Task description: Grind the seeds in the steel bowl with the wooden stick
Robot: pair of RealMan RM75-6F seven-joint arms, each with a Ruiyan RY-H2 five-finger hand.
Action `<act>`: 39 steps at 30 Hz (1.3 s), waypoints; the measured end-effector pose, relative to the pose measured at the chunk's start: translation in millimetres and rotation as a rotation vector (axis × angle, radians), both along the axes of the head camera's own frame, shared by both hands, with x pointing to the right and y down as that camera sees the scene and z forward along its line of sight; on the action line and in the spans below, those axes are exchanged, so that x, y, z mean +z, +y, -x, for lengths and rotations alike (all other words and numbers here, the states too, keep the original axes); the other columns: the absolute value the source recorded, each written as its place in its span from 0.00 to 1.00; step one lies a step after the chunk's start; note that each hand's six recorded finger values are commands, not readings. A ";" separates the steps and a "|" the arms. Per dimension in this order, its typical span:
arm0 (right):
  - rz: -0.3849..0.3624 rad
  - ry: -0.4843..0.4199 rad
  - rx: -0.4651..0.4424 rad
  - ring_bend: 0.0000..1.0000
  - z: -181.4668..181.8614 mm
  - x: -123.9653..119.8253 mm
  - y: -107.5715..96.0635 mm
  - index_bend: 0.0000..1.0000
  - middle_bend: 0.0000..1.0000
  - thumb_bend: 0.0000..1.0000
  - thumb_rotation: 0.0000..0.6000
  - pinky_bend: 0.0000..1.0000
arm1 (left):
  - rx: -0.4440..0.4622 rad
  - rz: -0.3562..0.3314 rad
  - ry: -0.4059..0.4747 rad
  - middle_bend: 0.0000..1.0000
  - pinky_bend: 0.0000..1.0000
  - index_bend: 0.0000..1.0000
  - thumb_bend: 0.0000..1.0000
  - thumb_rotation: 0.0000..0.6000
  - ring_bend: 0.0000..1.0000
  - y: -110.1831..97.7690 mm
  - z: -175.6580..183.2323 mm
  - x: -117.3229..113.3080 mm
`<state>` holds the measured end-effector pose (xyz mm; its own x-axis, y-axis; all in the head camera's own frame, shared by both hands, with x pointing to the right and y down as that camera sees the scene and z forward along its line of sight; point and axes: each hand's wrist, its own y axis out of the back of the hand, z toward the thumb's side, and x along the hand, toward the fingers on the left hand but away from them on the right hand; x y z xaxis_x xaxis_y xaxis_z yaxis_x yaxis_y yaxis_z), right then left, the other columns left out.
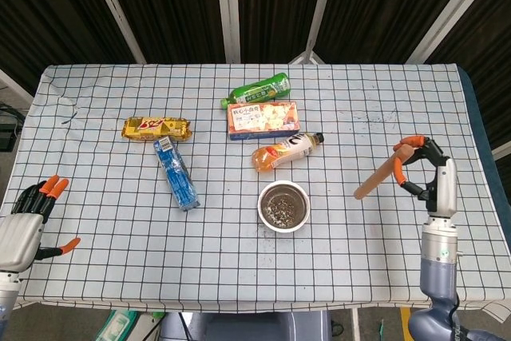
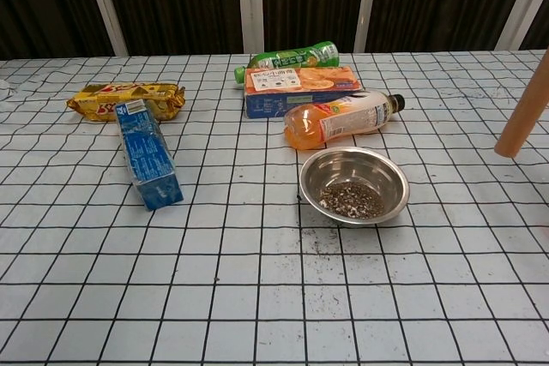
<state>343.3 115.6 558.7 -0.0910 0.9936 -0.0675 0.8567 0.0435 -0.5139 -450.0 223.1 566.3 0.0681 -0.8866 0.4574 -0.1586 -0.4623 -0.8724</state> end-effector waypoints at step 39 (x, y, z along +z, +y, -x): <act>-0.128 -0.184 -0.195 0.59 140.6 36.8 34.4 0.74 0.56 0.59 1.00 0.54 | -0.014 0.014 0.012 0.00 0.00 0.00 0.03 1.00 0.00 -0.5 1.4 1.7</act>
<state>202.7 150.0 595.5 0.1051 0.9925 0.0620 0.9337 -0.0770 -0.3498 -451.4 222.5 568.0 0.0613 -0.8808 0.4694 -0.1753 -0.4725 -0.8637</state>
